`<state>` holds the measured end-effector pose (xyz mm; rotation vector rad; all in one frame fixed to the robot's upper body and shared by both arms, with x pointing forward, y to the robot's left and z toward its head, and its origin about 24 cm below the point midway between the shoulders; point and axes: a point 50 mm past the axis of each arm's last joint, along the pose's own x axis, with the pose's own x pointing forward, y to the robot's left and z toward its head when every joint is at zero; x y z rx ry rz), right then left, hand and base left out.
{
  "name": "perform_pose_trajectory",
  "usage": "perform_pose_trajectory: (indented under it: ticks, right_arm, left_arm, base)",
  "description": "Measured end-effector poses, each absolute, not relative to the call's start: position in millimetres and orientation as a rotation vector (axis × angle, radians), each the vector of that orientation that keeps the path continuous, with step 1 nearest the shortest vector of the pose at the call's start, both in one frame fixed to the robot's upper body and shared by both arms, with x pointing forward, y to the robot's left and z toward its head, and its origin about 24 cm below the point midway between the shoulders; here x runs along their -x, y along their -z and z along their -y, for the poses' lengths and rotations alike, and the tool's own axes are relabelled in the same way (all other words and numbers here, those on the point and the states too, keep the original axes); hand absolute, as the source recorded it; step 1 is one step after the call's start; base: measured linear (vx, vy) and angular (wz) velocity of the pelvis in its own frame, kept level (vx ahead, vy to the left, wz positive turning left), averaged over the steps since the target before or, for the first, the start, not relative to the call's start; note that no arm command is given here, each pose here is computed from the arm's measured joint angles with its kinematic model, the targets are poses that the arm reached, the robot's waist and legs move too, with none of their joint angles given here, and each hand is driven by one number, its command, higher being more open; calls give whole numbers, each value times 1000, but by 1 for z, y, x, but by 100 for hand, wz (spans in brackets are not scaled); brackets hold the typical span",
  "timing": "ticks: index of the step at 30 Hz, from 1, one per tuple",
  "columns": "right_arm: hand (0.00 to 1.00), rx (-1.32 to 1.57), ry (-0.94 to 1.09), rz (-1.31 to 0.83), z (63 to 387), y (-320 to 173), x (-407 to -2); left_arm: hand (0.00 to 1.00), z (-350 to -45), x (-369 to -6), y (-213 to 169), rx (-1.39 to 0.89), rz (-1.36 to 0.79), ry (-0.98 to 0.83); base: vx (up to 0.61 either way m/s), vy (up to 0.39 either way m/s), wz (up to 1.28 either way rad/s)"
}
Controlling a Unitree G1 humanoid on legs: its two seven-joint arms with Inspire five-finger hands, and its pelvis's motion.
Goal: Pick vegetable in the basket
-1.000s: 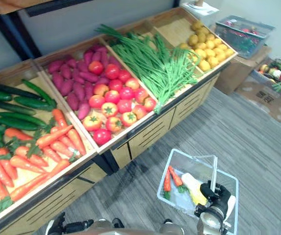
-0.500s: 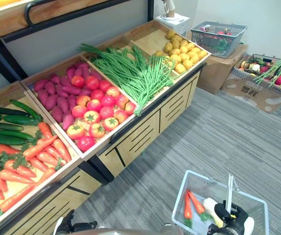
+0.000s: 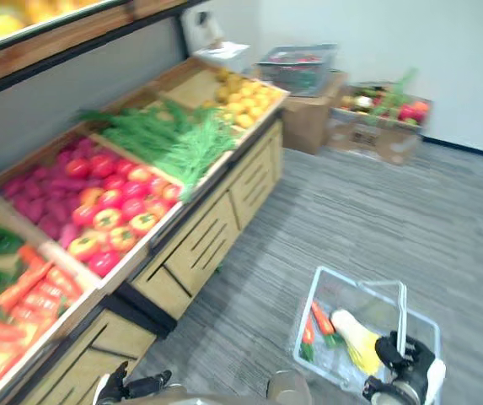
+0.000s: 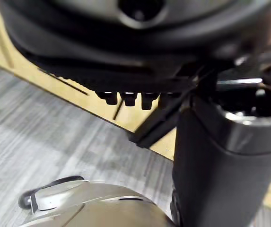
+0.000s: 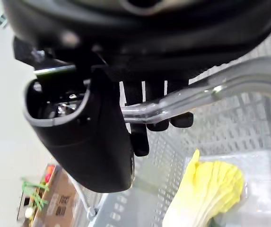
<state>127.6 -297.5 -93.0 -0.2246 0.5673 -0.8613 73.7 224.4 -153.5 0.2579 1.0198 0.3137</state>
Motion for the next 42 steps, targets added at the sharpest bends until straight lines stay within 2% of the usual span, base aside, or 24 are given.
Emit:
perform_pose_trajectory:
  ticks: [4,6,12,17,28,31,34,37,42]
  right_arm:
    - [0,227,798,-492,288,83,-146]
    - [0,230,759,-491,279,84,-140]
    - [0,245,757,-497,282,81,-132]
    - [0,231,809,-512,283,84,-119]
    - [0,184,834,-794,265,128,-73]
    - [0,98,927,-850,259,137,-54]
    - [0,-2,1010,-875,249,144,-39]
    - [0,-75,992,-886,237,149,-35]
    - [0,-129,887,-922,217,155,-36]
  left_arm:
    - [100,-211,-75,155,-202,-1016,-322]
    - [100,-222,-73,153,-220,-1017,-348]
    - [100,-209,-78,154,-192,-1008,-296]
    - [100,-214,-81,153,-217,-1000,-276]
    - [100,-212,-68,159,-149,-1061,-290]
    - [100,-212,-66,160,-80,-1062,-315]
    - [100,-211,-59,163,81,-1077,-421]
    - [100,-212,-50,166,223,-1096,-518]
    - [100,-211,-46,167,337,-1099,-608]
  base:
    - [38,127,-189]
    - [179,64,-134]
    - [160,112,-87]
    - [208,174,-37]
    - [103,90,-31]
    - [46,65,2]
    - [19,48,8]
    - [-23,6,4]
    - [-110,-23,3]
